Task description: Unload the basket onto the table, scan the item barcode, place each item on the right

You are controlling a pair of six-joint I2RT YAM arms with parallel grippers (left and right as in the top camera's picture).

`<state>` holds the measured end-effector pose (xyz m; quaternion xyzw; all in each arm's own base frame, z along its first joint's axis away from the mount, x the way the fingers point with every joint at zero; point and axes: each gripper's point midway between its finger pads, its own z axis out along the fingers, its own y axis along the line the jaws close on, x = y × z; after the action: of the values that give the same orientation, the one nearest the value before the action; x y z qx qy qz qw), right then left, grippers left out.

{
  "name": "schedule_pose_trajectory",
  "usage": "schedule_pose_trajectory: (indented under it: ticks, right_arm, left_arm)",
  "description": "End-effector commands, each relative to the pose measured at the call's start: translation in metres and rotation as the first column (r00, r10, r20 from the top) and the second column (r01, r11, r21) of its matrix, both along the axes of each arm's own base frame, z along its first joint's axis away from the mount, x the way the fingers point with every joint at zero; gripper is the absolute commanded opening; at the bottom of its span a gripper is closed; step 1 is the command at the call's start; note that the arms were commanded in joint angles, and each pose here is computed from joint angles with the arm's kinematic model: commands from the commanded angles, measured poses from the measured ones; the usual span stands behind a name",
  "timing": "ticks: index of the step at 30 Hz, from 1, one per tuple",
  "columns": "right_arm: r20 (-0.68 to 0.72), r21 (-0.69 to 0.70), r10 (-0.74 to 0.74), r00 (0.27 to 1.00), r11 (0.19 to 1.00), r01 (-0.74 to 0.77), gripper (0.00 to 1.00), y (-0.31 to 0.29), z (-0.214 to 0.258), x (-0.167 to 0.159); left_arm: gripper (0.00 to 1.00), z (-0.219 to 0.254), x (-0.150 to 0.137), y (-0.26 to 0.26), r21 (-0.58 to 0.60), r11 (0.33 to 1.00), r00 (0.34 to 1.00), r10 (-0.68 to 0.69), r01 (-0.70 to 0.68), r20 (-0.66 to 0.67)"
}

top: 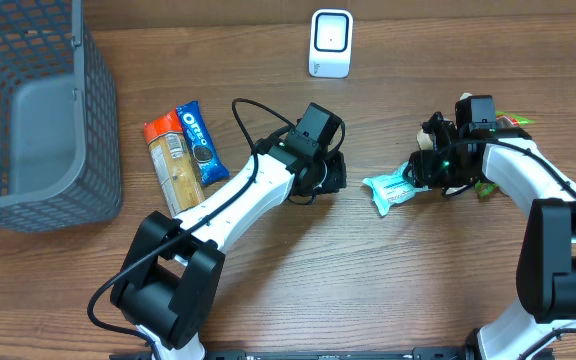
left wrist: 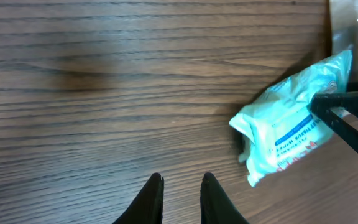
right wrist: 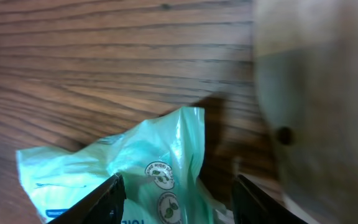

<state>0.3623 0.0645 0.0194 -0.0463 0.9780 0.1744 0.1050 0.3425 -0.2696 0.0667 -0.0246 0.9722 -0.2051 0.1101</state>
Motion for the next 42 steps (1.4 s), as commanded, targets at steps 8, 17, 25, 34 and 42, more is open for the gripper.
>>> schedule_pose_trajectory:
  ticks: [8,17,25,34,42]
  right_arm:
    - [-0.025,0.272,0.132,0.991,0.955,-0.120,0.34,0.049,0.008,-0.021]
    - [0.015,0.281,0.272,0.962,0.922,-0.265,0.43,0.115,0.011,-0.033]
    - [-0.019,0.350,0.056,0.998,0.936,-0.046,0.64,0.134,0.048,0.003]
    - [-0.217,0.267,-0.136,0.967,0.944,0.193,0.57,0.082,0.070,-0.015]
    - [-0.329,0.107,-0.223,0.918,0.957,0.271,0.09,0.058,0.030,-0.050]
  left_arm:
    - [0.14,0.004,0.011,0.030,0.092,0.995,0.999,0.037,-0.039,0.023]
    - [0.13,0.001,0.007,0.036,0.125,0.992,1.000,-0.015,0.013,0.018]
    - [0.09,-0.003,0.002,0.049,0.138,0.990,1.000,0.005,-0.001,-0.030]
    - [0.07,-0.011,-0.024,0.049,0.117,0.992,0.989,-0.035,0.051,-0.140]
    - [0.04,-0.020,-0.028,0.036,0.084,0.996,0.984,-0.018,0.034,-0.175]
